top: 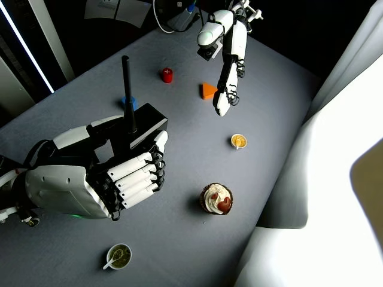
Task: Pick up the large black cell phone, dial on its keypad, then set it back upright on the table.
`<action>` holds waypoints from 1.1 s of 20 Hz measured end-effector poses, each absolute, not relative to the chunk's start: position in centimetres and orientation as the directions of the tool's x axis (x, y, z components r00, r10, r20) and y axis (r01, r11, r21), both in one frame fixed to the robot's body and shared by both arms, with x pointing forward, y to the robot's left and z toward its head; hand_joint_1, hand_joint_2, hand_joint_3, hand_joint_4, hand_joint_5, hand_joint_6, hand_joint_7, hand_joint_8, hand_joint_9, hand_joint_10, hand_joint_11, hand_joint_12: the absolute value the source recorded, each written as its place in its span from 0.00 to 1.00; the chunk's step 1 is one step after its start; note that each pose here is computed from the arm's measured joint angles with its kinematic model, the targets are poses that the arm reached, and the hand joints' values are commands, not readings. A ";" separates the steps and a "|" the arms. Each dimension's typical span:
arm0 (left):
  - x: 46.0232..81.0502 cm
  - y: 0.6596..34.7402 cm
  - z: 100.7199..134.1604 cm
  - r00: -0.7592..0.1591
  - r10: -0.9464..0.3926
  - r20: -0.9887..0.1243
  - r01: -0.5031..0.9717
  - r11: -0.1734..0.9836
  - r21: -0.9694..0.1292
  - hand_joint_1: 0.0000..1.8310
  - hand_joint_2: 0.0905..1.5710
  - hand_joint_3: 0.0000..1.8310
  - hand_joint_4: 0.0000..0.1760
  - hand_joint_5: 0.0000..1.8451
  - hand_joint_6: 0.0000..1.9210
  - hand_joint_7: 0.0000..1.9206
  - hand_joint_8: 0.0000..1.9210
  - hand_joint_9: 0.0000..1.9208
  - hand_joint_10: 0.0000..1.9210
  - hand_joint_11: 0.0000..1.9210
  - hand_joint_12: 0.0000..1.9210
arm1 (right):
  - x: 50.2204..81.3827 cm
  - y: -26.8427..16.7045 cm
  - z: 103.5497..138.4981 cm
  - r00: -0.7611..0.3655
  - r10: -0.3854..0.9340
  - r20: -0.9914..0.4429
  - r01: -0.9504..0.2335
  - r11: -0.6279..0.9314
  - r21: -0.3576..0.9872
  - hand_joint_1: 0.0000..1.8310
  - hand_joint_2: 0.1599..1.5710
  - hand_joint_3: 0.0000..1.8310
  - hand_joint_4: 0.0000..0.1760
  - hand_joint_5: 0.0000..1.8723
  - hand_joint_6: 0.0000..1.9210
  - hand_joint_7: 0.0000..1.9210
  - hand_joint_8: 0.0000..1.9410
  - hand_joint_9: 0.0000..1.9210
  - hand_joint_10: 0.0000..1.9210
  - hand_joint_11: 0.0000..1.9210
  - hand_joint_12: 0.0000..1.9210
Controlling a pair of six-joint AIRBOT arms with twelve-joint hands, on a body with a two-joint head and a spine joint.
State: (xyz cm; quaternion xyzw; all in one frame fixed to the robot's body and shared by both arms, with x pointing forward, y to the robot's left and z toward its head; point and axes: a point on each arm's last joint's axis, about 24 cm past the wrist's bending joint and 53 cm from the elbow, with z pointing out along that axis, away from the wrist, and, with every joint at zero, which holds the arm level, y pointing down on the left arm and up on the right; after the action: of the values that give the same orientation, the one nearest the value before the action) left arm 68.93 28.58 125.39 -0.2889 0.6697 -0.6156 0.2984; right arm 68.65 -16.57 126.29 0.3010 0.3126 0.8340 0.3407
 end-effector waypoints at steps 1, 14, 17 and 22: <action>68.9 28.4 125.3 -0.656 -0.754 -0.042 -0.022 0.074 -0.997 0.00 0.74 0.00 0.14 0.08 0.00 0.07 0.00 0.06 0.00 0.00 0.15 | 68.6 -16.7 126.2 -0.587 0.757 0.288 -0.381 -0.572 0.726 0.76 0.67 0.00 0.00 0.51 0.51 0.50 0.47 0.51 0.61 0.48 0.63; 68.8 28.2 125.2 -0.659 -0.751 -0.037 -0.026 0.072 -0.997 0.00 0.75 0.00 0.13 0.08 0.00 0.07 0.00 0.07 0.00 0.00 0.14 | 68.3 -16.8 126.0 -0.591 0.755 0.285 -0.385 -0.574 0.723 0.81 0.65 0.00 0.00 0.54 0.43 0.52 0.41 0.54 0.50 0.46 0.78; 68.9 28.4 125.0 -0.654 -0.756 -0.029 -0.034 0.067 -0.997 0.00 0.74 0.00 0.13 0.08 0.00 0.07 0.00 0.06 0.00 0.00 0.15 | 68.2 -16.7 126.1 -0.596 0.754 0.278 -0.386 -0.572 0.724 0.81 0.69 0.00 0.00 0.42 0.59 0.43 0.56 0.48 0.57 0.45 0.80; 68.9 28.4 125.0 -0.652 -0.757 -0.028 -0.034 0.067 -0.997 0.00 0.75 0.00 0.15 0.08 0.00 0.06 0.00 0.05 0.00 0.00 0.14 | 68.0 -16.5 126.2 -0.601 0.753 0.266 -0.389 -0.567 0.726 0.66 0.74 0.00 0.00 0.37 0.71 0.46 0.60 0.47 0.40 0.40 0.55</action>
State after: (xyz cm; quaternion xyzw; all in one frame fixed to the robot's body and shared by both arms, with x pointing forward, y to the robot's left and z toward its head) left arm 68.90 28.39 125.04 -0.2960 0.6688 -0.6155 0.2937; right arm 68.04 -16.51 126.15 0.2881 0.3165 0.8369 0.3412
